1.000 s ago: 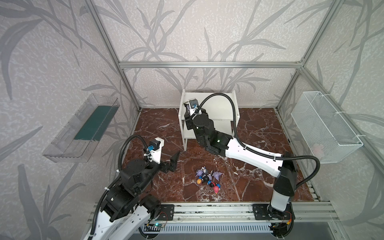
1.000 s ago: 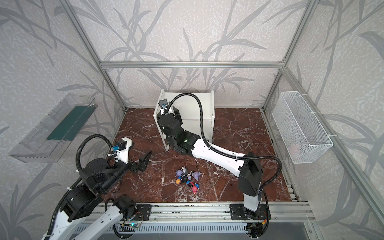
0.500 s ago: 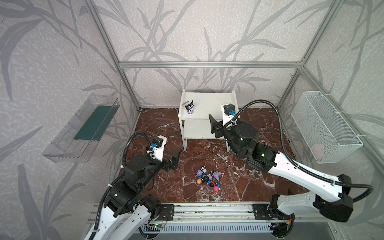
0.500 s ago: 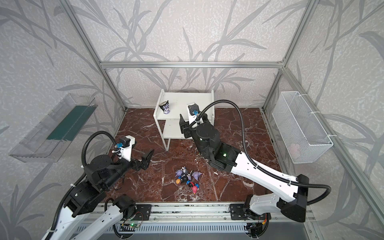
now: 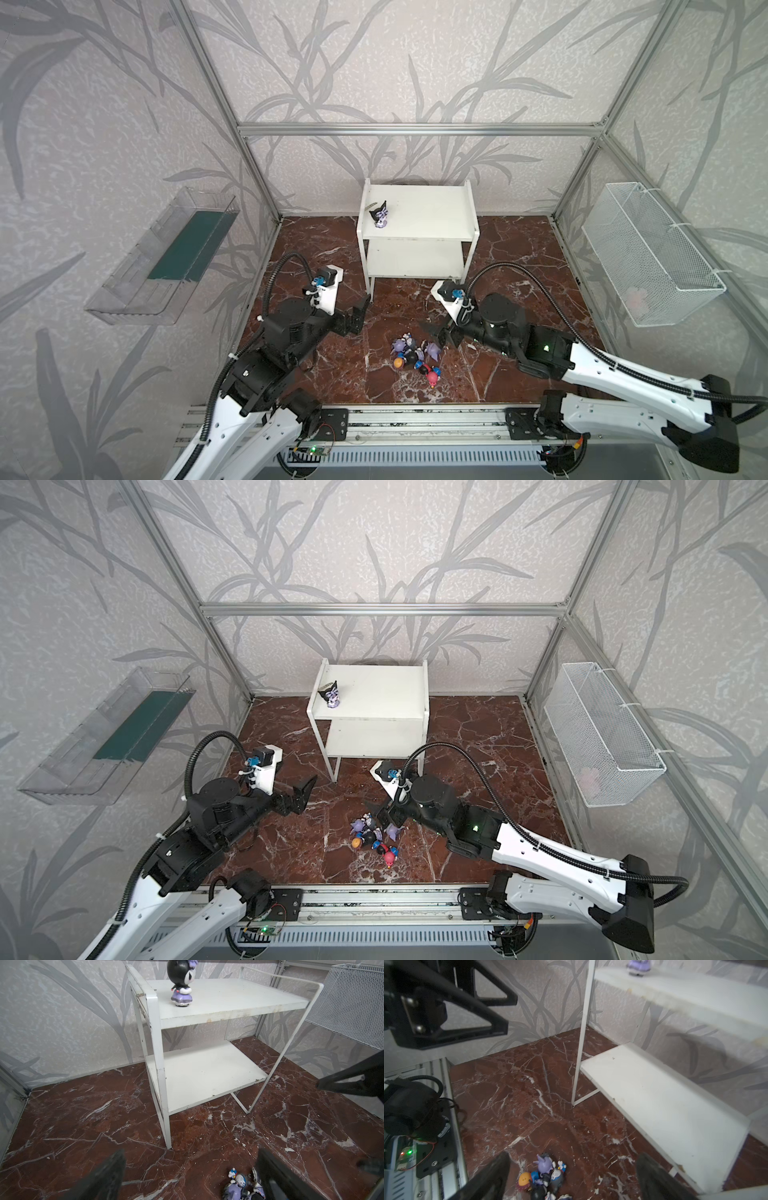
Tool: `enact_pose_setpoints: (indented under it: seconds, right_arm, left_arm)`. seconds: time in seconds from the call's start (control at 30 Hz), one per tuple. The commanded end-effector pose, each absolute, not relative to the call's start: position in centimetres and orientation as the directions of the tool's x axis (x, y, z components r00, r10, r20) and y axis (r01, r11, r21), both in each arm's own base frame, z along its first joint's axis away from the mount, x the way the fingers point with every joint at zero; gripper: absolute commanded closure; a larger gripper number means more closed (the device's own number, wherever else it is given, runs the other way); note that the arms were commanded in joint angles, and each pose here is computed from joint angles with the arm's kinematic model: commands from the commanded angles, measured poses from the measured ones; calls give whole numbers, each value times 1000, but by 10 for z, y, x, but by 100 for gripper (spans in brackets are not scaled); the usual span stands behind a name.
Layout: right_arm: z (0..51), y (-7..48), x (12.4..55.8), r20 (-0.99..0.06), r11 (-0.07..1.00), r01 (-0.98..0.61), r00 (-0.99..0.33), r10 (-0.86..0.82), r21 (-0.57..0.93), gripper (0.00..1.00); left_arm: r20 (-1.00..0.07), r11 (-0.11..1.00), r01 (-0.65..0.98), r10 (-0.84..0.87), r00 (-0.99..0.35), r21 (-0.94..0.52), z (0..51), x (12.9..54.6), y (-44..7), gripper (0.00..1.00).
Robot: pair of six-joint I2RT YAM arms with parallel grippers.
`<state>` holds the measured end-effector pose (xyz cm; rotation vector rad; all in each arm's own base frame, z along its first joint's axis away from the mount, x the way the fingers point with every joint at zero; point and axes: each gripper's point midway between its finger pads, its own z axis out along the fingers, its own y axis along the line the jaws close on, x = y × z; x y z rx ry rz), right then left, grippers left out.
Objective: Place and organize the plastic toys onto the shelf
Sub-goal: 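Move the right gripper back down over the toy pile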
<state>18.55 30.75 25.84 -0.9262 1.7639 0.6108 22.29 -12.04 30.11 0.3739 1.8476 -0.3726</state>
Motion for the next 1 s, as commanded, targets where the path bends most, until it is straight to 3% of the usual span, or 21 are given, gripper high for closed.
enact_pose_setpoints:
  seconds: [0.0, 0.37, 0.47, 0.6, 0.83, 0.97]
  right_arm:
    - [220, 316, 167, -901, 550, -831, -303, -311, 90, 1]
    - [100, 315, 176, -714, 710, -694, -556, -425, 118, 2]
    - [85, 303, 189, -667, 798, -598, -625, -405, 76, 25]
    - [82, 311, 185, -650, 774, -625, -630, -424, 101, 28]
    - [66, 309, 175, -602, 754, -646, -650, -463, 117, 47]
    - [53, 308, 171, -562, 744, -652, -675, -479, 149, 51]
  left_arm:
    - [-947, 895, 434, 46, -319, -103, 294, 220, -121, 1]
    - [-907, 898, 408, 23, -420, -166, 268, 216, -123, 1]
    - [-893, 891, 408, 6, -451, -200, 263, 215, -126, 1]
    - [-876, 881, 409, -14, -482, -239, 255, 213, -131, 1]
    - [-877, 883, 403, -21, -480, -241, 255, 211, -129, 1]
    - [-873, 881, 400, -32, -486, -254, 254, 211, -129, 1]
